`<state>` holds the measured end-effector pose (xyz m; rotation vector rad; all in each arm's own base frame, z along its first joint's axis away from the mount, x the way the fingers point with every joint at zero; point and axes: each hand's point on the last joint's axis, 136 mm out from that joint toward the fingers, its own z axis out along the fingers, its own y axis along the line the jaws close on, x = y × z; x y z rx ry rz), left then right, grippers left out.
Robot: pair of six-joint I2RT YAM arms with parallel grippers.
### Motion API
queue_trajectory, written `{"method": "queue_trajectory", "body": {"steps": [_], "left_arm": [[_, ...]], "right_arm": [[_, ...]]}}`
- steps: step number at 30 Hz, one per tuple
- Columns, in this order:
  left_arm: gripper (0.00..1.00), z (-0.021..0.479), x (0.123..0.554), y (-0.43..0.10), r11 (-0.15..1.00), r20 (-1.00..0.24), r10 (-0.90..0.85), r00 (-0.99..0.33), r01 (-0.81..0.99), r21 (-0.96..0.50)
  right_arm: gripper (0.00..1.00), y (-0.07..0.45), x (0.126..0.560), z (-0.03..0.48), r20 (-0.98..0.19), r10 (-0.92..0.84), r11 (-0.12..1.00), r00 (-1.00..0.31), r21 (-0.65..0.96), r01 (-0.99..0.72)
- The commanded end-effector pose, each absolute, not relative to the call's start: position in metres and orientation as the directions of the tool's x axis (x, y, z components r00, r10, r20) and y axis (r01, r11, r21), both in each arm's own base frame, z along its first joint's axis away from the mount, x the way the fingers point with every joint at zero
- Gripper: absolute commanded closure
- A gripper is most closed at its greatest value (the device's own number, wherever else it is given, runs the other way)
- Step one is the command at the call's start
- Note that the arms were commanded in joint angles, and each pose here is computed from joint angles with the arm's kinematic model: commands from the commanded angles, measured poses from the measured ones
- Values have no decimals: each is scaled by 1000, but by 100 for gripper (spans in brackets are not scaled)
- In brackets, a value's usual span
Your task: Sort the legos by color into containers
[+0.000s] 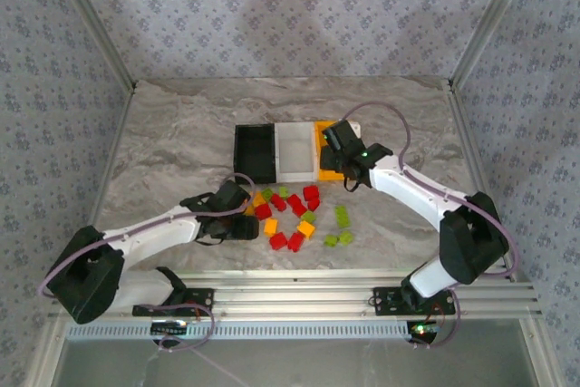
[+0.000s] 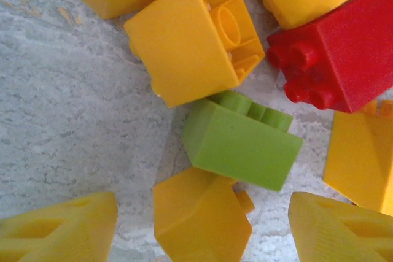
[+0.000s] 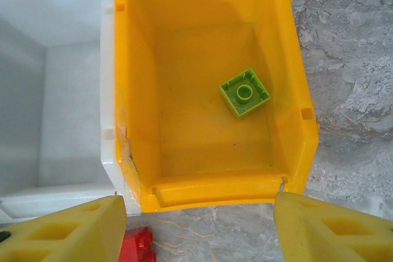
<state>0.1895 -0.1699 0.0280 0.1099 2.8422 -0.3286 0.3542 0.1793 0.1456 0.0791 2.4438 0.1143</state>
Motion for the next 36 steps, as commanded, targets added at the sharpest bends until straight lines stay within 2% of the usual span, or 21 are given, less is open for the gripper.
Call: {"method": "queue_trajectory", "body": {"steps": [1,9,16,20,27,31,36], "left_arm": [[29,25,196,-171,974,-302,44,-952,107,-197],[45,13,187,-169,976,-259,41,-965,94,-198],[65,18,180,-164,977,-251,29,-967,81,-198],[72,24,179,-161,976,-262,16,-965,72,-204],[77,57,181,-158,973,-307,-8,-952,63,-221],[79,98,201,-155,970,-389,-38,-921,59,-234],[81,150,264,-167,948,-494,-107,-863,62,-313]], "right_arm": [[33,173,350,153,-651,113,993,-750,109,55],[33,166,349,156,-661,123,992,-741,110,67],[33,161,350,158,-662,136,990,-737,111,83],[33,159,350,159,-664,145,989,-734,115,91],[33,157,349,163,-669,147,989,-728,120,90],[33,155,346,166,-674,153,988,-723,130,88],[33,155,343,162,-668,155,987,-728,133,88]]}}
